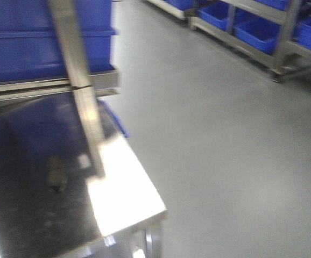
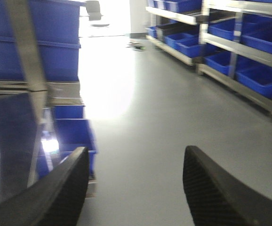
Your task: Move and align brake pads A on conveyor
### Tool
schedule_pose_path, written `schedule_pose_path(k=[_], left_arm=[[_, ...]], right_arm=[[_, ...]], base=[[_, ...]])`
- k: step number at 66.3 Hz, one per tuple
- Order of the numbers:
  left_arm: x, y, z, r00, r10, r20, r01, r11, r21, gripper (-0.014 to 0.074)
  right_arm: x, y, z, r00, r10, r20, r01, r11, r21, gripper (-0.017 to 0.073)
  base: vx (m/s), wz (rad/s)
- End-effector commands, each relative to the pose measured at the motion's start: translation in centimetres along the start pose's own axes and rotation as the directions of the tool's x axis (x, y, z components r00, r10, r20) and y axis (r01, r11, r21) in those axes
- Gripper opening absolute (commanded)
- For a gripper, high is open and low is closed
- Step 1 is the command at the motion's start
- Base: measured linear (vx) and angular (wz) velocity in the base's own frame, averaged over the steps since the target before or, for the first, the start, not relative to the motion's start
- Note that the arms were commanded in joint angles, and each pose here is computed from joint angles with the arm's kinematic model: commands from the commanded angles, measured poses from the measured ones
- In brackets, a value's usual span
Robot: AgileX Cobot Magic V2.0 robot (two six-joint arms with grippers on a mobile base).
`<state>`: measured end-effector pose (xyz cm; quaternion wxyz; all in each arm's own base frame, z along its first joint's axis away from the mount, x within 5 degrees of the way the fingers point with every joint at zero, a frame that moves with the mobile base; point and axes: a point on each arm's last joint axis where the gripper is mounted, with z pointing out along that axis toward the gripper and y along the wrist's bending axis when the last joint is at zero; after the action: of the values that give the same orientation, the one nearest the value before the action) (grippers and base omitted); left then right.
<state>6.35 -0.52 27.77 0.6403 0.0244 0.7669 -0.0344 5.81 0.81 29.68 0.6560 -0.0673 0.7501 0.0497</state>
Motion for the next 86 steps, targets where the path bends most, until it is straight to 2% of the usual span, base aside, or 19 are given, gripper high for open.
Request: schedule_pose_path(k=[1,19,45,86], left_arm=[[-1.42,-0.10,-0.14,0.996,0.001,0.090,-0.002,1.000,0.011,0.0394],[-1.42,-0.10,-0.14,0.996,0.001,0.090,-0.002,1.000,0.011,0.0394],[-1.42,-0.10,-0.14,0.996,0.001,0.090,-0.002,1.000,0.011,0.0394],[-1.42,-0.10,-0.14,0.996,0.001,0.090,-0.002,1.000,0.011,0.0394]], right_arm=[[-1.46,0.01,-0.14,0.996,-0.009,0.089,0.009,1.000,0.000,0.0433],[-1.46,0.01,-0.14,0.996,-0.009,0.089,0.009,1.000,0.000,0.0433],[-1.46,0.01,-0.14,0.996,-0.009,0.089,0.009,1.000,0.000,0.0433],[-1.46,0.01,-0.14,0.996,-0.009,0.089,0.009,1.000,0.000,0.0433]], base=[[0.15,0.98],[0.13,0.82],[0.08,0.54],[0.01,0.05]])
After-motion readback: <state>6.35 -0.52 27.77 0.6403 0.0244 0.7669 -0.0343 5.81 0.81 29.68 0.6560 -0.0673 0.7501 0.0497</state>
